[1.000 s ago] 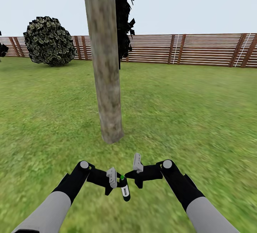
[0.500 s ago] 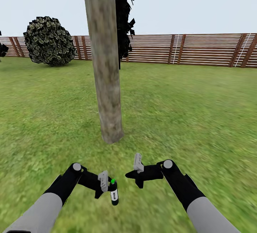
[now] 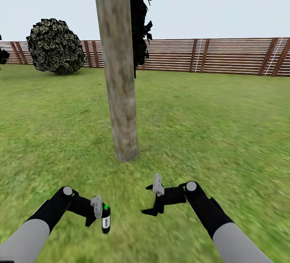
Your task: In the garden, pick up the pesticide atomizer on the floor and spray pesticide onto both trees until each tree trunk is fully covered.
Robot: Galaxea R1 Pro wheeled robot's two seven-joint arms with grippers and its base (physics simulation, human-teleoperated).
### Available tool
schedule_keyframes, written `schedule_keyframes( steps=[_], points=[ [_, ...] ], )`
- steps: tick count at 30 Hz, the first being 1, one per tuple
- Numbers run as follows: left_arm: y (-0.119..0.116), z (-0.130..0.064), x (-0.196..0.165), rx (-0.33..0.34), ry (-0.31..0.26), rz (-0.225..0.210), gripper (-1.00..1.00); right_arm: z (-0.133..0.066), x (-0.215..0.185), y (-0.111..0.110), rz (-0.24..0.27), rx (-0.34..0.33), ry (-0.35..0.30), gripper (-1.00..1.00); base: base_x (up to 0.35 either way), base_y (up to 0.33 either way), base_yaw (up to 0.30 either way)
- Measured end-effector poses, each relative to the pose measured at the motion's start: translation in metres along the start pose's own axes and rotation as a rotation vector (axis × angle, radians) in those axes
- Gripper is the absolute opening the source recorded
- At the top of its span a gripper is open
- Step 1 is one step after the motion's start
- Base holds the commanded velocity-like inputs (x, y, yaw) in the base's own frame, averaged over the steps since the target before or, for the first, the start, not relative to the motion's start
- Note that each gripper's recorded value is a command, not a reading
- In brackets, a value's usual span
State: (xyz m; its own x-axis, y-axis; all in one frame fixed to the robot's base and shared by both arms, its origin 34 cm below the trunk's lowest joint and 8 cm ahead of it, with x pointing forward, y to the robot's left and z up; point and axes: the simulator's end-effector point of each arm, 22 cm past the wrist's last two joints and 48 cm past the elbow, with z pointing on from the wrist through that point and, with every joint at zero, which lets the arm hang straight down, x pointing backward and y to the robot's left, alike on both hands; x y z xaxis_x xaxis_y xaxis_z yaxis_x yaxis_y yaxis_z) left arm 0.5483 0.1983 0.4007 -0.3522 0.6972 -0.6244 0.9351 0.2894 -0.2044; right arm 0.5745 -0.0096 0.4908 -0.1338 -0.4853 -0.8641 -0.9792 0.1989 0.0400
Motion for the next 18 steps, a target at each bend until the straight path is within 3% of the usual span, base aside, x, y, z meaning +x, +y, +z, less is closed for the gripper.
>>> schedule_keyframes(
  steps=[3, 6, 7, 9, 10, 11, 14, 17, 18],
  points=[
    [0.024, -0.004, -0.001, -0.104, -0.016, -0.022, -1.00, -0.005, 0.027, -0.003, 0.045, 0.012, 0.035, 1.00, 0.000, 0.000, 0.000],
    [0.048, -0.010, -0.004, -0.215, -0.039, -0.046, -1.00, -0.013, 0.071, -0.018, 0.115, 0.100, 0.085, 1.00, 0.000, 0.000, 0.000],
    [0.055, -0.012, -0.005, -0.244, -0.047, -0.055, -1.00, -0.017, 0.085, -0.027, 0.132, 0.151, 0.095, 1.00, 0.000, 0.000, 0.000],
    [0.069, -0.017, -0.003, -0.312, -0.063, -0.100, -1.00, -0.029, 0.121, -0.054, 0.174, 0.318, 0.102, 1.00, 0.000, 0.000, 0.000],
    [0.072, -0.018, -0.001, -0.324, -0.066, -0.115, -1.00, -0.033, 0.129, -0.059, 0.185, 0.357, 0.102, 1.00, 0.000, 0.000, 0.000],
    [0.077, -0.019, 0.005, -0.355, -0.068, -0.164, -1.00, -0.044, 0.152, -0.073, 0.218, 0.467, 0.103, 1.00, 0.000, 0.000, 0.000],
    [0.084, -0.015, 0.015, -0.404, -0.075, -0.246, -1.00, -0.073, 0.194, -0.092, 0.288, 0.690, 0.099, 1.00, 0.000, 0.000, 0.000],
    [0.091, -0.006, 0.013, -0.461, -0.095, -0.294, -1.00, -0.104, 0.214, -0.108, 0.335, 0.885, 0.066, 1.00, 0.000, 0.000, 0.000],
    [0.093, -0.005, 0.013, -0.475, -0.098, -0.301, -1.00, -0.110, 0.217, -0.111, 0.347, 0.916, 0.061, 1.00, 0.000, 0.000, 0.000]
  ],
)
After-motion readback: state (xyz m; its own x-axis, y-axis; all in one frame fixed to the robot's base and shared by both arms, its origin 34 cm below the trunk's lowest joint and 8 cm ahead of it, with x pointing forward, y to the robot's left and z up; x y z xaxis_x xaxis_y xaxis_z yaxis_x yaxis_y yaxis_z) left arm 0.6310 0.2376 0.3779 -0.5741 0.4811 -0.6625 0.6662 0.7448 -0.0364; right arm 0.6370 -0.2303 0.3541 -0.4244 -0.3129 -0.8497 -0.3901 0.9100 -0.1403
